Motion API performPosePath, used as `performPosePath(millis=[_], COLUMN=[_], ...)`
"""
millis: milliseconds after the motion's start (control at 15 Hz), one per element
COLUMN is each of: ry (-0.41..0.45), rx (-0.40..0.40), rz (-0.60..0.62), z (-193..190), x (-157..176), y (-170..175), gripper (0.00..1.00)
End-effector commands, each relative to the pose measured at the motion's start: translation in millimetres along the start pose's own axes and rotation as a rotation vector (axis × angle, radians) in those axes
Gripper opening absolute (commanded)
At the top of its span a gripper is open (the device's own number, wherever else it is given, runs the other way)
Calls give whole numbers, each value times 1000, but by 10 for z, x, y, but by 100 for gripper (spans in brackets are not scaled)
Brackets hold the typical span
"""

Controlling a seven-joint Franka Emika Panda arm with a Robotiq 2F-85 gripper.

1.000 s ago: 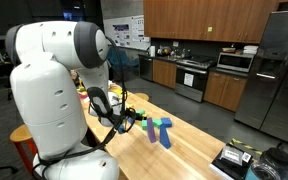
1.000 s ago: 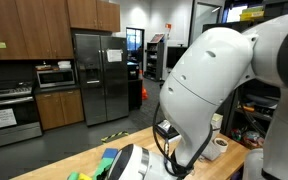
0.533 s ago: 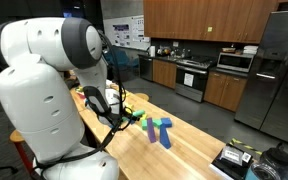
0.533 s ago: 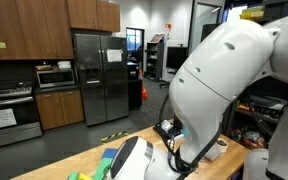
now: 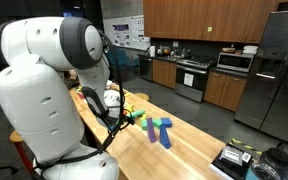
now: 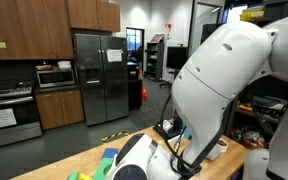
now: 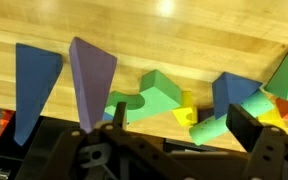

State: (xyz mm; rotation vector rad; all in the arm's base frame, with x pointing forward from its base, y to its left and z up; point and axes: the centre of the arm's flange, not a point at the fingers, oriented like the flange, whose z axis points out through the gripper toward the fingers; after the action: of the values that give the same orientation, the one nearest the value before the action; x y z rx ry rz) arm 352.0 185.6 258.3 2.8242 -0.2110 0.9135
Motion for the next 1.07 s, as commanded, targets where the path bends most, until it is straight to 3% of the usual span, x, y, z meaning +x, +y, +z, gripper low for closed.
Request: performPosePath(millis=[0,600,1000], ry=[-94,-173,-189], rx=[30,22,-27], rz=[-51,-56,45], z=[-113,-51,94], x=[55,337,878], y=[20,-227,-395], gripper=[100,100,100])
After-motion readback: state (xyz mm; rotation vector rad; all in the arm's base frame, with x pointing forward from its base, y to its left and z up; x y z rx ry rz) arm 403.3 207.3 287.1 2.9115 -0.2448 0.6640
